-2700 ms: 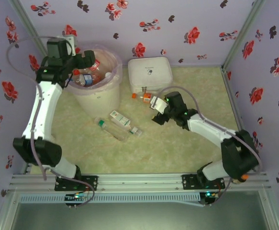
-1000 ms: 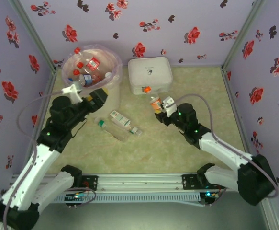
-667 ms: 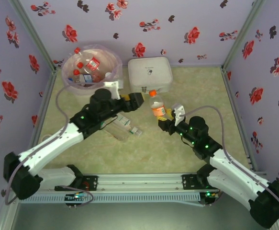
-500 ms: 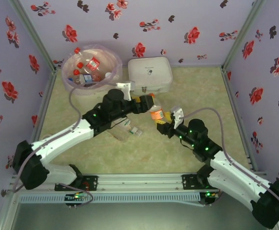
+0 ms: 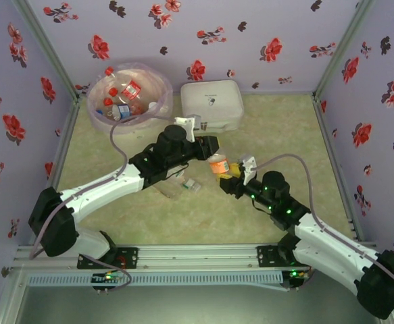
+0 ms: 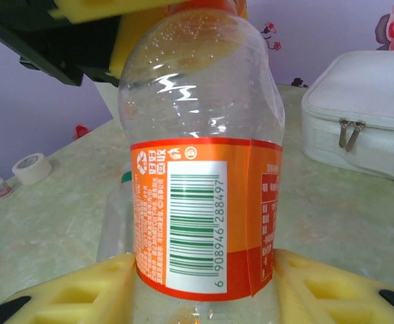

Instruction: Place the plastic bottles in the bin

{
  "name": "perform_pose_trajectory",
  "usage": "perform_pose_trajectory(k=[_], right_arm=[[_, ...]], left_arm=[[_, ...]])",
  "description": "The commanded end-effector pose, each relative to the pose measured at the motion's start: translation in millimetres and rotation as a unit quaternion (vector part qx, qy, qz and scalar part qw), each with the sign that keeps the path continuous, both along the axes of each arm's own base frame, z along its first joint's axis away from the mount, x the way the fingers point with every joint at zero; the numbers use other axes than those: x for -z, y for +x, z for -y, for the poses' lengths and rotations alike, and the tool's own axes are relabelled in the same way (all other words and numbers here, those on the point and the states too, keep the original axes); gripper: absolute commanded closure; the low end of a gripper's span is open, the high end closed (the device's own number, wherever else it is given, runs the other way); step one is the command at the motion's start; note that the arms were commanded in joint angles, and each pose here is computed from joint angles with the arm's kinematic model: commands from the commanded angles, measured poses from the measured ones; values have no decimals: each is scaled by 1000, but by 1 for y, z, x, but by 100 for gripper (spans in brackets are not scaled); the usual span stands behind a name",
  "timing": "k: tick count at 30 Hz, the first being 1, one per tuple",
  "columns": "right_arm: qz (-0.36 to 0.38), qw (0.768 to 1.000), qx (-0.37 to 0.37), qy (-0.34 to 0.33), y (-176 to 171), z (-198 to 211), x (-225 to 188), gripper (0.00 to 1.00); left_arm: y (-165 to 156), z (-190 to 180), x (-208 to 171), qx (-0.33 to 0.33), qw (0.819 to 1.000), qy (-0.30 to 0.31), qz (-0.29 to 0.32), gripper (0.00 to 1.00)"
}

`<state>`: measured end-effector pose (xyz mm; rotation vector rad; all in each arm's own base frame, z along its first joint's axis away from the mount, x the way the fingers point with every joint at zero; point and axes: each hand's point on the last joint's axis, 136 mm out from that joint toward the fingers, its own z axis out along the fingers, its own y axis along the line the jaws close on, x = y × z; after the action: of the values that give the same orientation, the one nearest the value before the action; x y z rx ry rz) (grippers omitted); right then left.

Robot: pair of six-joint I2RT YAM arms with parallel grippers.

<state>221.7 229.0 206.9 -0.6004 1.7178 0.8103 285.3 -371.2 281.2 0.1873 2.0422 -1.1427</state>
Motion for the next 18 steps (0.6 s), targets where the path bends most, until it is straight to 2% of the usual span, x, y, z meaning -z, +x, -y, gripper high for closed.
perform_pose_trajectory(k=[1,3,5,6,8,10,12,14,18], right_arm=[[12,1000,-4,24,1,-5,-11,86],[7,1000,-3,26,1,-5,-10,86],[8,1000,-1,27,0,-3,-10,82],[9,1000,4,27,0,-1,-10,73],[13,1000,8,24,-2,2,-9,40],[15,1000,11,21,-3,5,-9,22],[20,999,24,25,-3,11,-11,9],[29,998,43,30,-3,19,-14,1],[40,998,50,19,-8,28,-14,0]], left_arm=[[0,2,-23,5,1000,-12,22,76],[1,1,-25,4,1000,-9,24,82],[4,-2,-29,2,1000,-7,29,87],[6,-3,-32,1,999,-6,33,89],[9,-6,-40,0,999,-10,39,93],[13,-12,-50,-1,999,-19,46,96],[18,-23,-62,-8,998,-34,51,100],[25,-36,-80,-17,997,-53,62,100],[32,-55,-111,-26,994,-57,87,100]])
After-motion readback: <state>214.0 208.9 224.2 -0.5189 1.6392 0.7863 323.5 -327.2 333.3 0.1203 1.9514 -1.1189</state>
